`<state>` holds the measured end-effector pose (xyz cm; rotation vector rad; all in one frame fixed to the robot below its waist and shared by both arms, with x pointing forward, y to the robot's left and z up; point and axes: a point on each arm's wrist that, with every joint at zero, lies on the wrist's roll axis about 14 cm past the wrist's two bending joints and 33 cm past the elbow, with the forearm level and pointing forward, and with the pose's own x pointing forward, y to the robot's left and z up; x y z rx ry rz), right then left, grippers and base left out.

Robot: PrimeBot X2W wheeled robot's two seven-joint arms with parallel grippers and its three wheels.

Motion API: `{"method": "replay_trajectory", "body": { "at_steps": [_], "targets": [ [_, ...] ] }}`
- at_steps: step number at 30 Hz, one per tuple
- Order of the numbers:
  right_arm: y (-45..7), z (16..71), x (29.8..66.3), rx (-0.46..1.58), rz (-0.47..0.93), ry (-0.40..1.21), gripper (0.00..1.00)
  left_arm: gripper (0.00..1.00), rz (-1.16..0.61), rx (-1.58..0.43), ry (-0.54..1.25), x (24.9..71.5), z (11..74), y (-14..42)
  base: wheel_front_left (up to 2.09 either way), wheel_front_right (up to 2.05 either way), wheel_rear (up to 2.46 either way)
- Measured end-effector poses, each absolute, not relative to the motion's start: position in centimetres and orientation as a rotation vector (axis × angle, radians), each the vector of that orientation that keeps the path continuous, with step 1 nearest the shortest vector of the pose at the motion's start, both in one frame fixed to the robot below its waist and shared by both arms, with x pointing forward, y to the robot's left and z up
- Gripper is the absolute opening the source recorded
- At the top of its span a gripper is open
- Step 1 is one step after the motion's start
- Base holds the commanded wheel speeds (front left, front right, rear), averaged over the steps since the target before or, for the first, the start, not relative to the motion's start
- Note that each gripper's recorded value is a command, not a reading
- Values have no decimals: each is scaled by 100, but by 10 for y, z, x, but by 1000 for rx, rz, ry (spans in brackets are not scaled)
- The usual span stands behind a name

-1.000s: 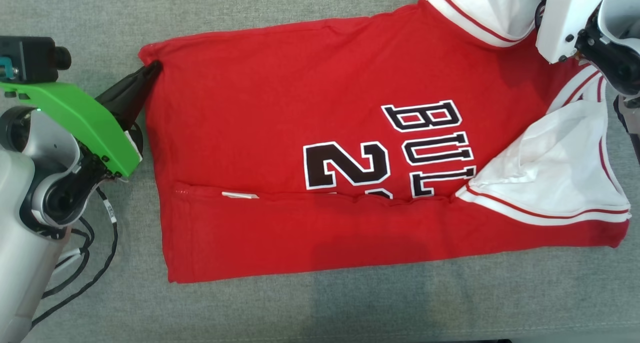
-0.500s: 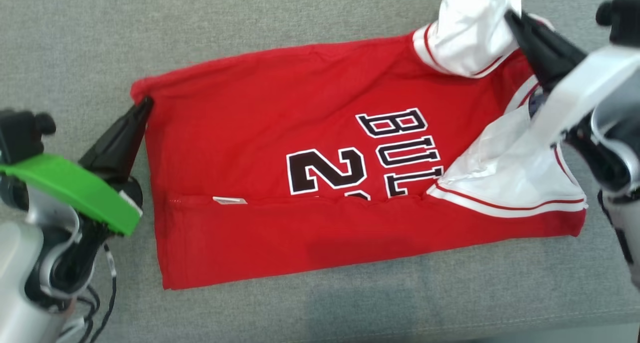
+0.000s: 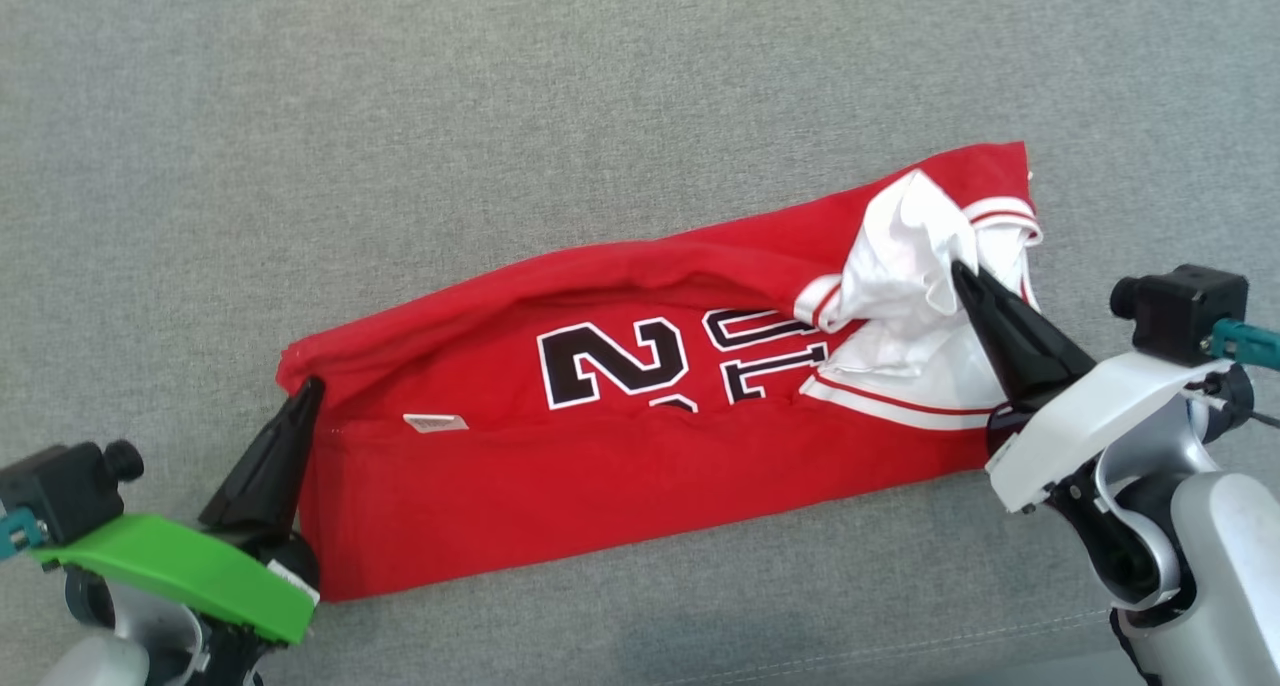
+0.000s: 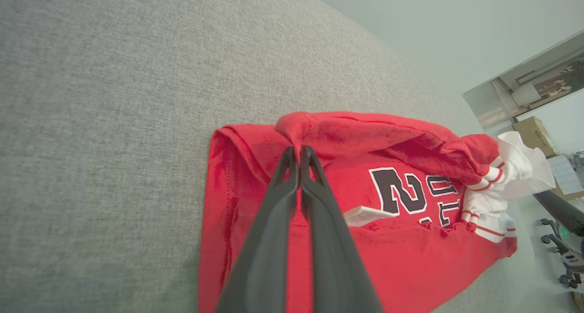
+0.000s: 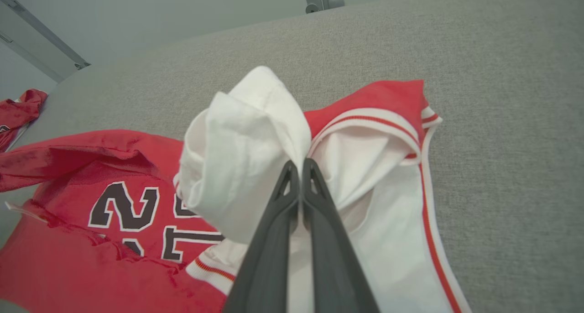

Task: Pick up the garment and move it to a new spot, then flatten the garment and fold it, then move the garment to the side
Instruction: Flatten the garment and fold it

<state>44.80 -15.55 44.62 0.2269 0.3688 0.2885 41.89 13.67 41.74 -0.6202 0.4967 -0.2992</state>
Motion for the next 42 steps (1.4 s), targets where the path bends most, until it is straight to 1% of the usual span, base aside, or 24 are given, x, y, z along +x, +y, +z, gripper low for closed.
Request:
{"method": "replay_trajectory", "body": {
  "at_steps": [8,9,10,11,12,13,14,15,16,20,22,24,26,28,37,42],
  "targets": [
    [-168,442,435,199,246,348,0,0,-258,-649,475,400,421,143,0,0,0],
    [-170,442,435,187,242,345,3,0,-260,-651,475,399,421,143,0,0,0],
    [-171,441,434,172,243,341,3,0,-259,-652,476,396,421,143,0,0,0],
    [-171,441,433,165,245,337,37,9,-258,-649,484,393,419,143,0,0,0],
    [-171,440,431,160,247,339,77,27,-258,-642,494,389,416,142,0,0,0],
    [-170,437,429,158,250,345,100,44,-257,-641,500,386,415,141,0,0,0],
    [-168,433,425,151,258,360,100,63,-257,-644,504,383,414,140,0,0,0],
    [-168,429,421,147,262,374,100,88,-258,-648,516,379,411,137,0,0,0],
    [-169,426,418,143,261,387,100,100,-258,-644,532,374,408,136,0,0,0],
    [-175,423,412,136,247,397,100,100,-204,-587,538,367,398,148,0,0,0],
    [-181,423,409,138,236,400,100,100,-199,-597,590,355,390,145,0,0,0],
    [-194,428,408,132,204,388,100,100,-168,-538,645,340,378,153,0,0,0],
    [-206,438,411,140,164,358,100,100,-81,-447,573,347,382,177,0,0,0],
    [-211,443,414,143,148,350,100,100,9,-440,473,362,396,194,0,0,0],
    [-205,429,430,112,147,447,100,100,111,-381,231,384,437,206,0,0,0],
    [-204,408,433,91,147,539,100,100,129,-340,164,383,444,208,0,0,0]
  ]
}}
